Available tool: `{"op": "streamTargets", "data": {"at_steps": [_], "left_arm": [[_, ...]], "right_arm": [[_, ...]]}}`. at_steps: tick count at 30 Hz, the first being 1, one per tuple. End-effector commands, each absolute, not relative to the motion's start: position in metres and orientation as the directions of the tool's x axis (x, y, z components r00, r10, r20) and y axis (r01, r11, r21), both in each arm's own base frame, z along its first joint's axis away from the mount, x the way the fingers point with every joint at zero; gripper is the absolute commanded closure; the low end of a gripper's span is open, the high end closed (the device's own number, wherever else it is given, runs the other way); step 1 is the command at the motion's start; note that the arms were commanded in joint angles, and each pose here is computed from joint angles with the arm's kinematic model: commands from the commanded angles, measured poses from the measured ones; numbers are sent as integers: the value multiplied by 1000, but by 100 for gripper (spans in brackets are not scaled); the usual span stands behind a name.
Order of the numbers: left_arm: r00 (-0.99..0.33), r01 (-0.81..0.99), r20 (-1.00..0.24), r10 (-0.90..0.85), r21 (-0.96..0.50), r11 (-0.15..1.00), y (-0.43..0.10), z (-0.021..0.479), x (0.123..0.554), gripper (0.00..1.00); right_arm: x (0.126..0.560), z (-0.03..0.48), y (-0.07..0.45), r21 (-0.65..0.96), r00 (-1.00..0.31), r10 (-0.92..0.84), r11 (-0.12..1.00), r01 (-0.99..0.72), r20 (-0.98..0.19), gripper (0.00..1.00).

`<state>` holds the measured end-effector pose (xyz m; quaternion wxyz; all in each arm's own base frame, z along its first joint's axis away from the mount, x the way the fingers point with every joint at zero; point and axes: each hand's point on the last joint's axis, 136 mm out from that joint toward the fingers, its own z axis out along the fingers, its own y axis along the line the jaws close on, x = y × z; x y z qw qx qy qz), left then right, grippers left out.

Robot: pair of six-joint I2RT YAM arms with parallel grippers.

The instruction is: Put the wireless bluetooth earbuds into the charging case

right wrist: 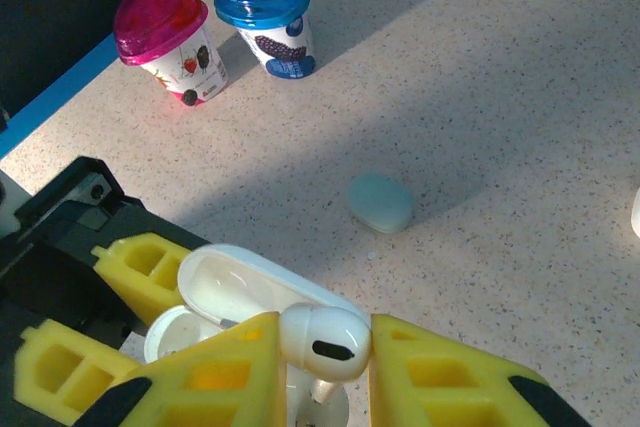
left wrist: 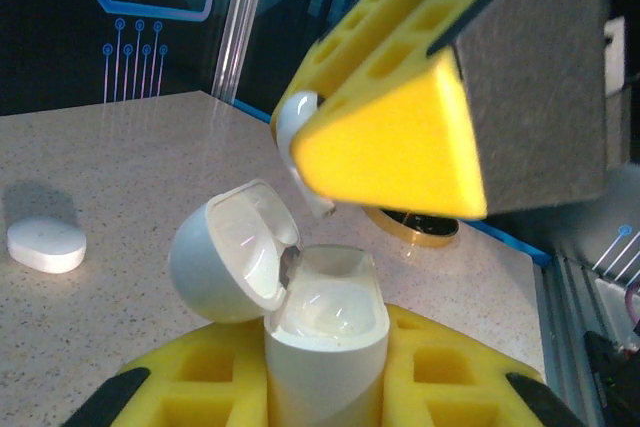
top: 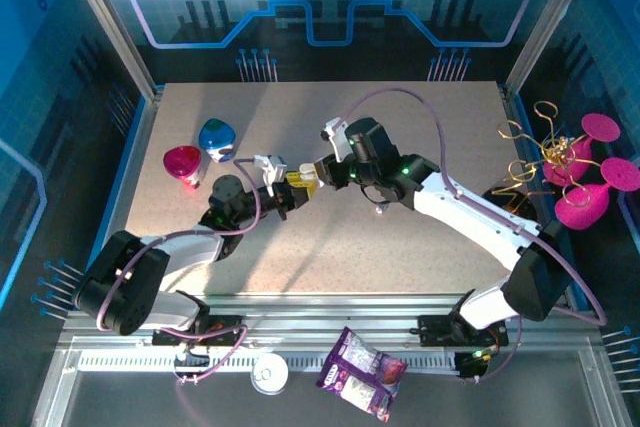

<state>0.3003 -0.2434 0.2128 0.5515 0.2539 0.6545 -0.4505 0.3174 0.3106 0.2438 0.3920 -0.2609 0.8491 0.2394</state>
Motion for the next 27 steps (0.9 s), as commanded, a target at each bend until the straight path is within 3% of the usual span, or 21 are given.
{"op": "streamTargets", "data": {"at_steps": [1,20,27], "left_arm": [[-206,841,-955,-216,-285,459,-245,238,306,84],[-188,815,-949,-251,-293,499,-241,245,315,85],[-184,823,-949,-255,-291,489,-243,246,316,85]], "right_arm": [[312,236,320,212,-555,-267,729,-651,-788,77],[306,236,319,218,-553,-264,722,-657,-791,76],[305,254,321,226,-525,-240,704,-673,-816,69]]}}
